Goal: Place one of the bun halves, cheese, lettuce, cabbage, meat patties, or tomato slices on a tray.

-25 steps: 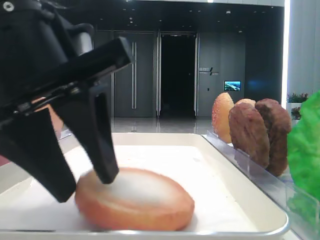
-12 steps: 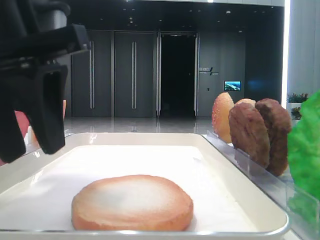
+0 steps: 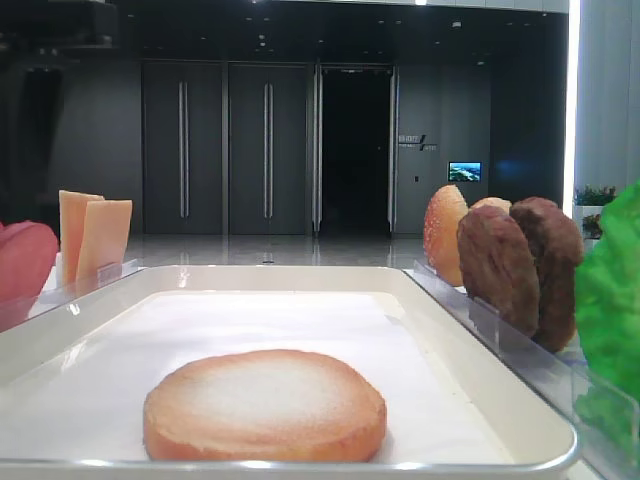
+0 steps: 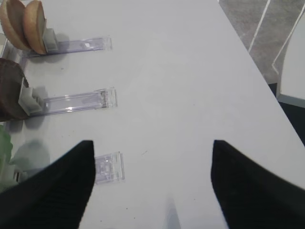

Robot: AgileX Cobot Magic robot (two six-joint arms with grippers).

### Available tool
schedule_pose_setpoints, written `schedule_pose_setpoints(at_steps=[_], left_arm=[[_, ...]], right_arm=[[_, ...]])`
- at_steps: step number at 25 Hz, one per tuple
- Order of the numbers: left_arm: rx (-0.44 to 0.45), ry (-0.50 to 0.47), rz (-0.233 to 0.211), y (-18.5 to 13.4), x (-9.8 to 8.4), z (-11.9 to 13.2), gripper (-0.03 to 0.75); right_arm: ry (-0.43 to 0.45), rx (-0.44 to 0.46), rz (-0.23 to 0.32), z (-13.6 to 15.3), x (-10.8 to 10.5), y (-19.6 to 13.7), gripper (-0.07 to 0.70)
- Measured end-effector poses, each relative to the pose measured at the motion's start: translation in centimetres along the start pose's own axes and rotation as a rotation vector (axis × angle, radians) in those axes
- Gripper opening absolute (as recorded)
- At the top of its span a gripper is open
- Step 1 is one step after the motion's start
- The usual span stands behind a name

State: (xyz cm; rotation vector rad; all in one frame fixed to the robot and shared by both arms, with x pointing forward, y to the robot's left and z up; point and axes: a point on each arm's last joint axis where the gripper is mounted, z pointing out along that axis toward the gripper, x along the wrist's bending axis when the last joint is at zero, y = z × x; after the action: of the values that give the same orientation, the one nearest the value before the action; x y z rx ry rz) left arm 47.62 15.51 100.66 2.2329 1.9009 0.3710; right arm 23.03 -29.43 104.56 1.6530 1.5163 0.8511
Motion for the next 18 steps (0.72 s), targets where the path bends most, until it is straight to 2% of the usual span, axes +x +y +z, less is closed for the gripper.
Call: schedule_pose_setpoints(at_steps=[2, 5, 14, 18], left_arm=[[-0.014, 0.034, -0.007, 0.3, 1.0, -0.8, 0.348], [-0.018, 0.085, -0.043, 0.5, 2.9, -1.7, 0.348], [-0.012, 0.199, -0.22, -0.2, 9.8, -4.6, 0.345], [-0.017, 0.226, -0.27, -0.9, 12.1, -5.8, 0.345]], right_arm=[[0.0, 0.0, 0.0, 0.0, 0.0, 0.0, 0.515], [0.0, 0.0, 0.0, 0.0, 0.0, 0.0, 0.515], [0.0, 0.0, 0.0, 0.0, 0.0, 0.0, 0.515], [0.0, 0.0, 0.0, 0.0, 0.0, 0.0, 0.515]])
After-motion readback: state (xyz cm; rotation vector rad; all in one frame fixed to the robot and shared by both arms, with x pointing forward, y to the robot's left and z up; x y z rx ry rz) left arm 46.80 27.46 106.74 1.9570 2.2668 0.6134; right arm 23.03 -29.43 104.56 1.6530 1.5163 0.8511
